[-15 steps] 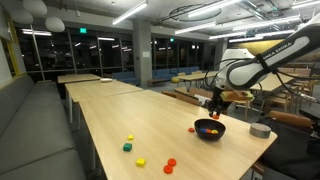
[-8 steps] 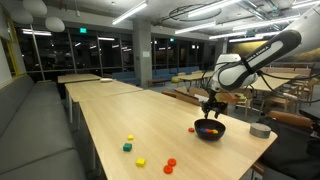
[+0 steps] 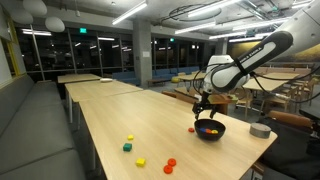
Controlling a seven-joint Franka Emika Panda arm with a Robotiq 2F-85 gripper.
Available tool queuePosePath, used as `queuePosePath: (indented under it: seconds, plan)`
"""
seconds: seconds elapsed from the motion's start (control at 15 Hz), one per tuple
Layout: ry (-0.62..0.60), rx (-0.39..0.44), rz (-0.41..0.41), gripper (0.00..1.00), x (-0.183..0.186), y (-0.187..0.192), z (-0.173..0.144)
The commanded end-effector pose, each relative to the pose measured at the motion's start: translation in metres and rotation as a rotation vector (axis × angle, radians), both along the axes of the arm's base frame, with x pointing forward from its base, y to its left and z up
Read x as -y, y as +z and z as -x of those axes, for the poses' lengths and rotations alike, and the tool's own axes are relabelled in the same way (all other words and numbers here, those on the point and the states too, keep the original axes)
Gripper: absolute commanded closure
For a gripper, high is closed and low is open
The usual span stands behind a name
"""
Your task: Pick up the orange objects from the table and put them in the bowl
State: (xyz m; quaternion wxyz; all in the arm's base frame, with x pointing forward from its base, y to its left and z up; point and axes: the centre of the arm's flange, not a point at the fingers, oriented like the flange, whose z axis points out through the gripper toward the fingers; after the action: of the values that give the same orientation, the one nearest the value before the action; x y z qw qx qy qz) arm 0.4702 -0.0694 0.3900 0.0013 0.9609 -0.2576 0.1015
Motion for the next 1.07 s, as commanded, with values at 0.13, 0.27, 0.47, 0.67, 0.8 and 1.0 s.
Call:
queuePosePath:
  seconds: [0.13, 0.27, 0.47, 0.67, 0.8, 1.0]
  plan:
    - [0.19, -0.011, -0.007, 0.0, -0.107, -0.002, -0.005]
    - [0.264, -0.026, 0.003, 0.0, -0.147, -0.009, -0.002]
    - [0.458, -0.079, 0.021, 0.0, -0.208, -0.023, 0.011]
    - [0.621, -0.147, 0.034, 0.0, -0.255, -0.04, 0.026]
    - [0.733, -0.187, 0.047, 0.0, -0.275, -0.049, 0.038]
    - [0.901, -0.241, 0.068, 0.0, -0.286, -0.056, 0.044]
